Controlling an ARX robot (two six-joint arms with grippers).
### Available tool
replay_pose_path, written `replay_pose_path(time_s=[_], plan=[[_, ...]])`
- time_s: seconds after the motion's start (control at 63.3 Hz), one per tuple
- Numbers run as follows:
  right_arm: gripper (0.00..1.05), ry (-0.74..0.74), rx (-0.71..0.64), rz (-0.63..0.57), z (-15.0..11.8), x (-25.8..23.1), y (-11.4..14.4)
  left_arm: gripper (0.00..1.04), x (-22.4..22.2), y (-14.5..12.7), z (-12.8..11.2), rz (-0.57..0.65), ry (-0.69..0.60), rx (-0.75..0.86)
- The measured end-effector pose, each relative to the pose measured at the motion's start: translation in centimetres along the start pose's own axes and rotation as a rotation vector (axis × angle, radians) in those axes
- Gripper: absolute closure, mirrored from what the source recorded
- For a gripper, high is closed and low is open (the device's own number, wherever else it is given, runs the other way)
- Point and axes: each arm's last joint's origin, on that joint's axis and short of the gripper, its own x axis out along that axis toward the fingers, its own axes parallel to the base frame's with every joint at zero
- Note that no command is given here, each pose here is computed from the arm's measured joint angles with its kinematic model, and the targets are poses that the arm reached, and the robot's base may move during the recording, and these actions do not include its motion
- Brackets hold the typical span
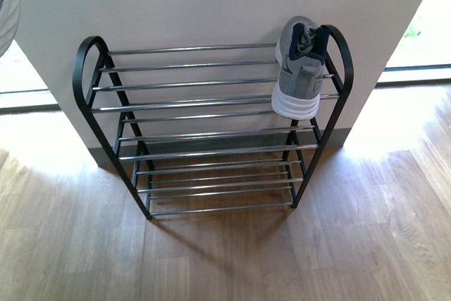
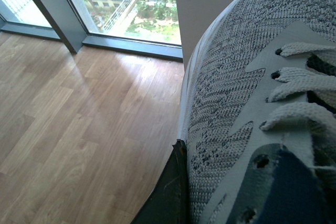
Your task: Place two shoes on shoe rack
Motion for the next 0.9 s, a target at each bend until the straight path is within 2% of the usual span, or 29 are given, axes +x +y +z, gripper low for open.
replay_pose_path(time_s=[0.9], plan=[[1.03,0.002,0.000,0.002,-0.2,-2.4,0.0,1.03,0.0,0.0,0.0,-0.001,0.000,0.000]])
